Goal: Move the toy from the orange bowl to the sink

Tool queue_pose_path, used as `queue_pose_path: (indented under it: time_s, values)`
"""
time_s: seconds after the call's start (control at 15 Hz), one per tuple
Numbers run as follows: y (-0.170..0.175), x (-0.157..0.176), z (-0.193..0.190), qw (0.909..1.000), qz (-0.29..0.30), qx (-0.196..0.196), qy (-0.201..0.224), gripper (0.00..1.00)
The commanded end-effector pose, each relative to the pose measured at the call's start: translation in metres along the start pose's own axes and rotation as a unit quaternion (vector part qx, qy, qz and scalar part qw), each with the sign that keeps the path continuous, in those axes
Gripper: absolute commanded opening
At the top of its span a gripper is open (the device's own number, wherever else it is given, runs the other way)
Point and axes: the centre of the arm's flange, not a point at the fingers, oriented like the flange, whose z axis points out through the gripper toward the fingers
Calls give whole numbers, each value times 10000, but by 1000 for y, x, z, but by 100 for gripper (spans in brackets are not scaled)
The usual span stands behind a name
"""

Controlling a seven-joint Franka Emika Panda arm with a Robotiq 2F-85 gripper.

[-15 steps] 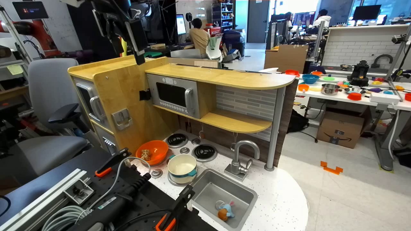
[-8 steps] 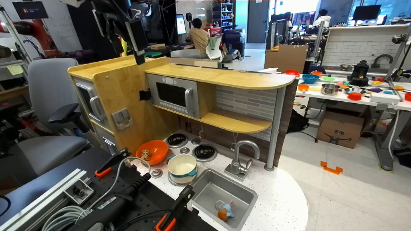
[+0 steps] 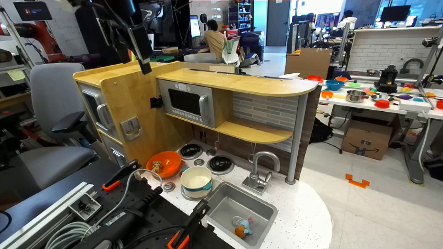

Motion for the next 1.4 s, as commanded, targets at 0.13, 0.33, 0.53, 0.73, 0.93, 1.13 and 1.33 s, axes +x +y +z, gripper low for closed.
queue_pose_path:
  time_s: [0.13, 0.33, 0.53, 0.73, 0.93, 1.13, 1.33]
  values:
    - [-30, -20, 48, 9987, 89, -493, 121, 100]
    - [-46, -31, 94, 9970, -69, -773, -25, 100]
    - [-60, -44, 135, 9958, -230, -890, 18, 100]
    - [-71, -56, 175, 9942, -427, -981, -46, 100]
    - [-76, -66, 203, 9922, -577, -1101, -95, 100]
    - [-81, -71, 230, 9897, -665, -1264, -139, 100]
    - [-86, -64, 258, 9863, -665, -1480, -296, 100]
